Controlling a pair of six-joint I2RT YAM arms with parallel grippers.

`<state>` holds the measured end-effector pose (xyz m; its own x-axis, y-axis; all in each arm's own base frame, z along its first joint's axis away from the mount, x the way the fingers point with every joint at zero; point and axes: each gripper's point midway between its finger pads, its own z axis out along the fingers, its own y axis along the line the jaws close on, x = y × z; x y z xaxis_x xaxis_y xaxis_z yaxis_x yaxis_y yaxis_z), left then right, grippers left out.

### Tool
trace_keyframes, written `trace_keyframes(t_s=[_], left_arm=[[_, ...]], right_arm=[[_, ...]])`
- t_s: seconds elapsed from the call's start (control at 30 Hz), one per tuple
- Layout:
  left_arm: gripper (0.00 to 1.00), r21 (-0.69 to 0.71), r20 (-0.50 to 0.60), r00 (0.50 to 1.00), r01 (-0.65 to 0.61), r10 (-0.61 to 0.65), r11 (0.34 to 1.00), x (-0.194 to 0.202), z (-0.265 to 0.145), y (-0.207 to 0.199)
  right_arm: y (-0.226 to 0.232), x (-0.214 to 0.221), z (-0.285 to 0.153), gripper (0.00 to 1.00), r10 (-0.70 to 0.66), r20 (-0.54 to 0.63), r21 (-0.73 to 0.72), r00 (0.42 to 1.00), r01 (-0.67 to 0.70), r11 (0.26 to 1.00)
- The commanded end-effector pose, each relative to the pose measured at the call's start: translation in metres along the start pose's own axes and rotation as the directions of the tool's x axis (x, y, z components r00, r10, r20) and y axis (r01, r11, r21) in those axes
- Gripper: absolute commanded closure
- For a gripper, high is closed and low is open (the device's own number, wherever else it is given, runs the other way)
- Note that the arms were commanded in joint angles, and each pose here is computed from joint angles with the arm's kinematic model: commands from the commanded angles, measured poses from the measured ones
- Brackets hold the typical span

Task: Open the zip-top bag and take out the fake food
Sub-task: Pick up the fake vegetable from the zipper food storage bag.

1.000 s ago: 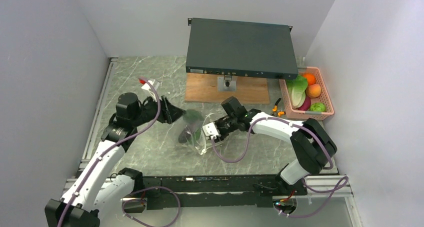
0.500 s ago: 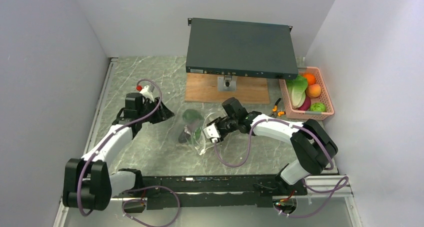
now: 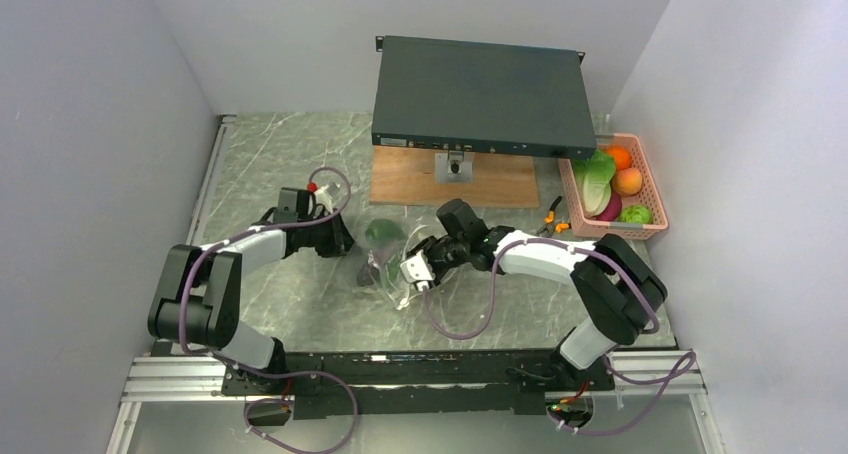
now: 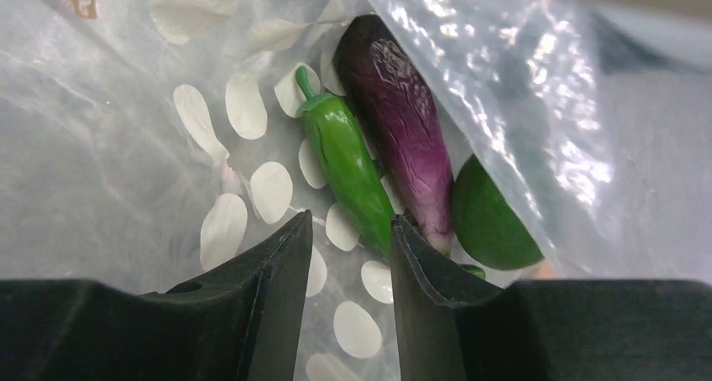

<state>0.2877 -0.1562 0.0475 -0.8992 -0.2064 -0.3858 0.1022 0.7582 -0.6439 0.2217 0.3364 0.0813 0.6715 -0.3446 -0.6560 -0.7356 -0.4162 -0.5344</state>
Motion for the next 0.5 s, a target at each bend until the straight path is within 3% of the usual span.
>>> trace_keyframes(t_s=[0.0, 0.23, 0.47], left_arm=[[0.85, 0.158, -0.048, 0.993, -0.097, 0.106, 0.983, 0.002, 0.008, -0.038], [0.86, 0.227, -0.161, 0.979, -0.087, 0.125, 0.970, 0.039, 0.023, -0.053], [0.86, 0.252, -0.194, 0.971, -0.085, 0.136, 0.964, 0.046, 0.030, -0.064]], right_arm=[[-0.017, -0.009, 0.011, 0.58, -0.069, 0.025, 0.029, 0.997, 0.068, 0.997], [-0.016, -0.009, 0.021, 0.58, -0.082, 0.014, 0.027, 0.996, 0.082, 0.996], [-0.006, -0.010, 0.032, 0.55, -0.115, 0.016, -0.014, 0.993, 0.116, 0.993]])
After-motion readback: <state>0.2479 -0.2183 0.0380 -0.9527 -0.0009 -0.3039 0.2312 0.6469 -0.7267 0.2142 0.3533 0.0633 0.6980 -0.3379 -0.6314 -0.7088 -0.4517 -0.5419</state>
